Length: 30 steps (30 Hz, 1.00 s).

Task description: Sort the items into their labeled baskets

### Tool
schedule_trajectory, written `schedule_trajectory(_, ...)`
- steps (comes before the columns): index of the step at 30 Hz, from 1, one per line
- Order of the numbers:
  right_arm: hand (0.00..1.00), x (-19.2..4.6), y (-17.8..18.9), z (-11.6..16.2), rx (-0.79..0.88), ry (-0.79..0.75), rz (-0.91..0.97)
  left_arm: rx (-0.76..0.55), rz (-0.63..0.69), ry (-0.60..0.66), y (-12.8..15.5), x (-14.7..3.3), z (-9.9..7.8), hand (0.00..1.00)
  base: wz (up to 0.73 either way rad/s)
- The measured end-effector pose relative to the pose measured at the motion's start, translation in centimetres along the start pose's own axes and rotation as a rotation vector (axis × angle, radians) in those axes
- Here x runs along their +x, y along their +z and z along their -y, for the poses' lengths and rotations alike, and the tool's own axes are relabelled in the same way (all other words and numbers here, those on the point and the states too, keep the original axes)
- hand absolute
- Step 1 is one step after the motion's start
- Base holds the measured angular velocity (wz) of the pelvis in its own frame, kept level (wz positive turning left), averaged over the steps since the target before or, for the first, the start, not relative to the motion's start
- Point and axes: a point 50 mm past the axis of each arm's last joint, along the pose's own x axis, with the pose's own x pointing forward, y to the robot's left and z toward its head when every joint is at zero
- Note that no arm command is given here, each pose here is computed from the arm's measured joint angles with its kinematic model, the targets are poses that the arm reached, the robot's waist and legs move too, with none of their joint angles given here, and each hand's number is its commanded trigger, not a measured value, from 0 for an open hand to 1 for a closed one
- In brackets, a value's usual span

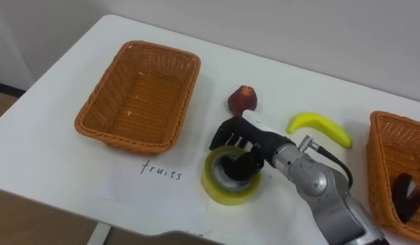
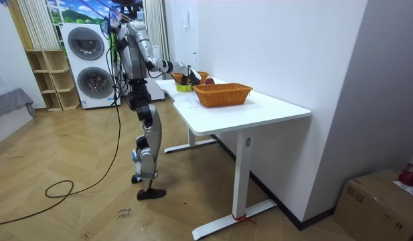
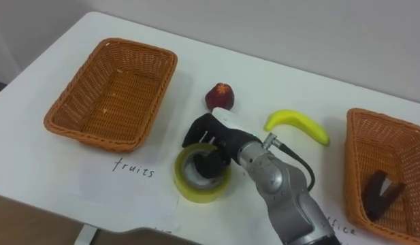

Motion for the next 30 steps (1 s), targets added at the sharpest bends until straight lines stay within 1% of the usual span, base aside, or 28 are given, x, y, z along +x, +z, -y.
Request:
schedule_trajectory(16, 1.00, 0.0, -0.1, -0.1, 0.018, 0.002, 0.000, 0.000, 0.001, -0.001, 0.0, 0.0, 0.1, 0.00, 0.00)
schedule_trajectory(23, 1.00, -0.5, -0.6, 0.1, 0.081, -0.016, 0.003, -0.023, -0.013, -0.018, -0.3, -0.1, 0.5, 0.00, -0.01)
schedule_trajectory(30, 1.00, -1.1, -0.2, 0.4, 0.140, -0.028, 0.046, -0.018, -0.053, 0.009, -1.5, -0.2, 0.4, 0.00, -0.02)
